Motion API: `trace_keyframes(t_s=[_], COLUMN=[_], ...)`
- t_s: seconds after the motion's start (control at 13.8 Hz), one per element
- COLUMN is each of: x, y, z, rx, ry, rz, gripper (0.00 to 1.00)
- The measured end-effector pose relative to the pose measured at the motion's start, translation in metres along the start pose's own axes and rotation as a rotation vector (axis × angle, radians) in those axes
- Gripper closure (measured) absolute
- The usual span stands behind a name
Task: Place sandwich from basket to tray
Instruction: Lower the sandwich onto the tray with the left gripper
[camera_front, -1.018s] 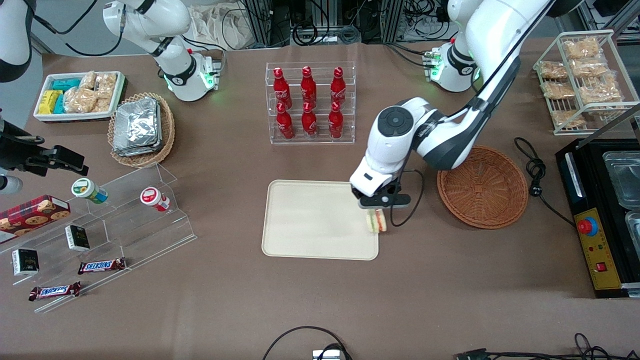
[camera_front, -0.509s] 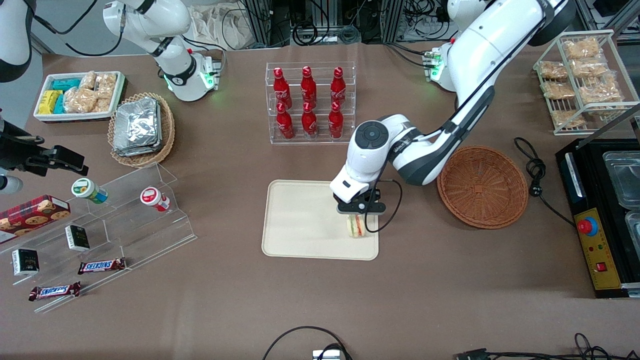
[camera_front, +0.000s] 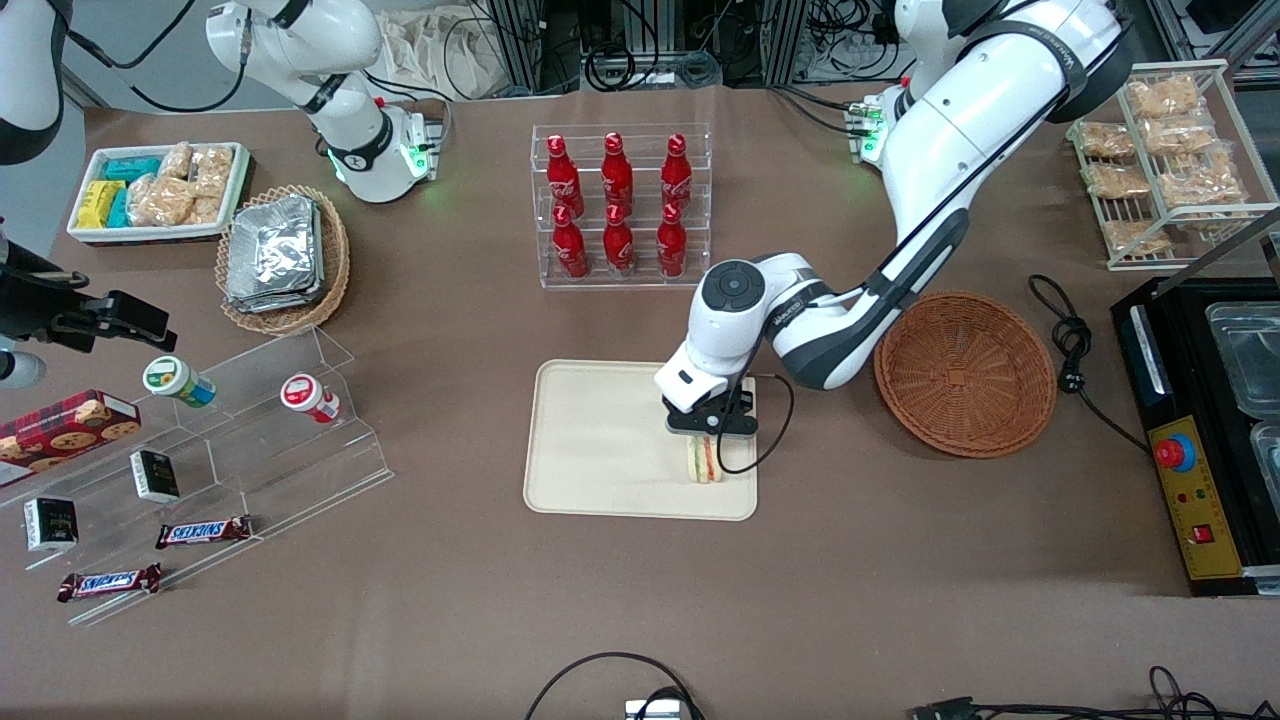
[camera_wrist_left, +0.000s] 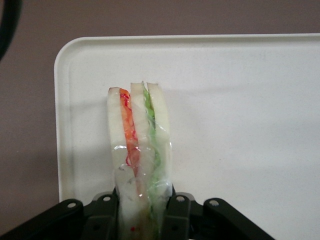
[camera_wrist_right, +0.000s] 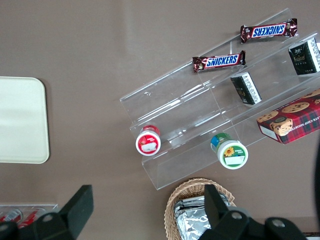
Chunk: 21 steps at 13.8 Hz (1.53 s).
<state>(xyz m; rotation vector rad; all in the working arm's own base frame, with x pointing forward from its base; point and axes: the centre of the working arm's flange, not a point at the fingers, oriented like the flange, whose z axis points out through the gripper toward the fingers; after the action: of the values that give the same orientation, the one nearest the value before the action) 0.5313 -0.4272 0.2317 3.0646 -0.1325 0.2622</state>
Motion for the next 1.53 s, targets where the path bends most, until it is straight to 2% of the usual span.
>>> trace_keyframes(t_s=[0.58, 0.65, 0.73, 0.87, 1.09, 1.16, 1.31, 1.53], x=[0.0, 0.0, 0.0, 0.0, 0.001, 0.004, 0.013, 0.038], y=[-0.005, -0.005, -0.005, -0.006, -0.007, -0.007, -0.008, -0.013], z=[0.011, 0.011, 0.011, 0.013, 0.012, 0.011, 0.005, -0.014], rx=[0.008, 0.008, 0.009, 0.01, 0.01, 0.008, 0.006, 0.023], ry=[-0.005, -0.005, -0.004, -0.004, -0.002, 0.003, 0.017, 0.021], rz=[0.0, -0.003, -0.01, -0.023, -0.044, -0.051, -0.066, -0.127], gripper=[0.65, 0.6, 0.6, 0.45, 0.15, 0.11, 0.1, 0.1])
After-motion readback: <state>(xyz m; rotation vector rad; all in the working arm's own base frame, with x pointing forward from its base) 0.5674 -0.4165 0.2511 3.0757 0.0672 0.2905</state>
